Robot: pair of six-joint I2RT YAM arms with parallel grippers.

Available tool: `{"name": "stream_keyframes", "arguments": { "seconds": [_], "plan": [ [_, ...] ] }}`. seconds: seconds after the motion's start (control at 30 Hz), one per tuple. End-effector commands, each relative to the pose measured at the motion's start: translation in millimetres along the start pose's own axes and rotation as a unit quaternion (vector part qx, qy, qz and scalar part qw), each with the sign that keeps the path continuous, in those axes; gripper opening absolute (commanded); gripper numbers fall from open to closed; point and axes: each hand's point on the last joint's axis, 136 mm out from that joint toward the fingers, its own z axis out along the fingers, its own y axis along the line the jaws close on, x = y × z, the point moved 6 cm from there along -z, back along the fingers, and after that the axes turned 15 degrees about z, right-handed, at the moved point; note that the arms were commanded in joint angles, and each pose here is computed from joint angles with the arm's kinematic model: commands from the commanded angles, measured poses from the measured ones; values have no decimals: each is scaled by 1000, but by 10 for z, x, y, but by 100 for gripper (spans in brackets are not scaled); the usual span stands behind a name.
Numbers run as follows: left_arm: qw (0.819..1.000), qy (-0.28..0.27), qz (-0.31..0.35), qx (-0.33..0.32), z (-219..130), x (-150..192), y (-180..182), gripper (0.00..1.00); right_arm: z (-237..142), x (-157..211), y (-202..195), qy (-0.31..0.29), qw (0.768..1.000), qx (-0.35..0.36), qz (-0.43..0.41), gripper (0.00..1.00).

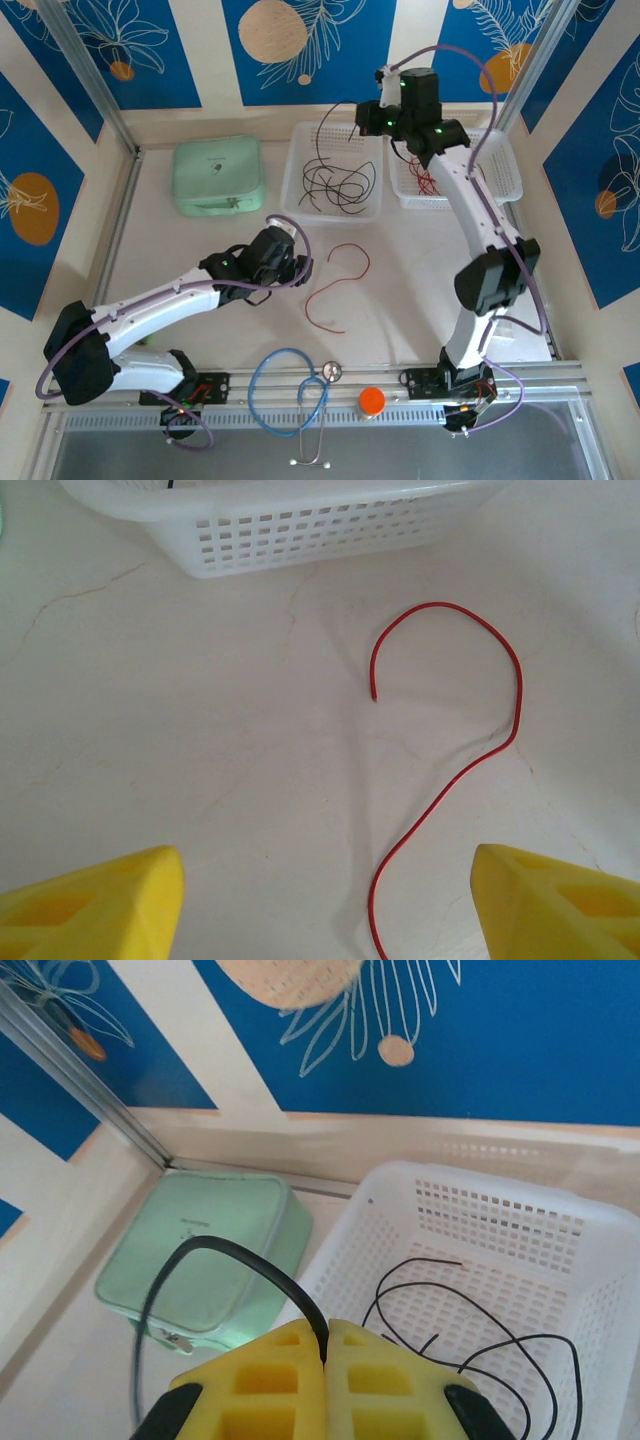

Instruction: Untangle the cables

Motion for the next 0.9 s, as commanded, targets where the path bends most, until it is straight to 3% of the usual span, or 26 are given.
{"name": "stream_keyframes", "arguments": {
  "seconds": [0.0, 0.3, 0.37, 0.47, 0.57, 0.87],
  "plan": [
    [1000, -10, -10, 11, -70, -2, 8, 77, 287, 37, -121, 13, 1000, 17, -2, 0],
    [1000, -13, -11, 3, -216, 3, 63, 81, 996, 577, -776, 81, 991, 107, 24, 0],
    [1000, -12, -10, 1, -234, -4, 73, 82, 1048, 680, -862, 94, 988, 119, 32, 6],
    [1000, -9, -7, 1, -242, -26, 68, 82, 1034, 737, -907, 100, 986, 130, 39, 22],
    [1000, -10, -7, 4, -245, -49, 55, 82, 971, 753, -897, 101, 985, 136, 44, 31],
    [1000, -4, -18, -11, -293, -51, 99, 81, 484, 911, -485, 98, 985, 144, 5, 35]
  ]
}}
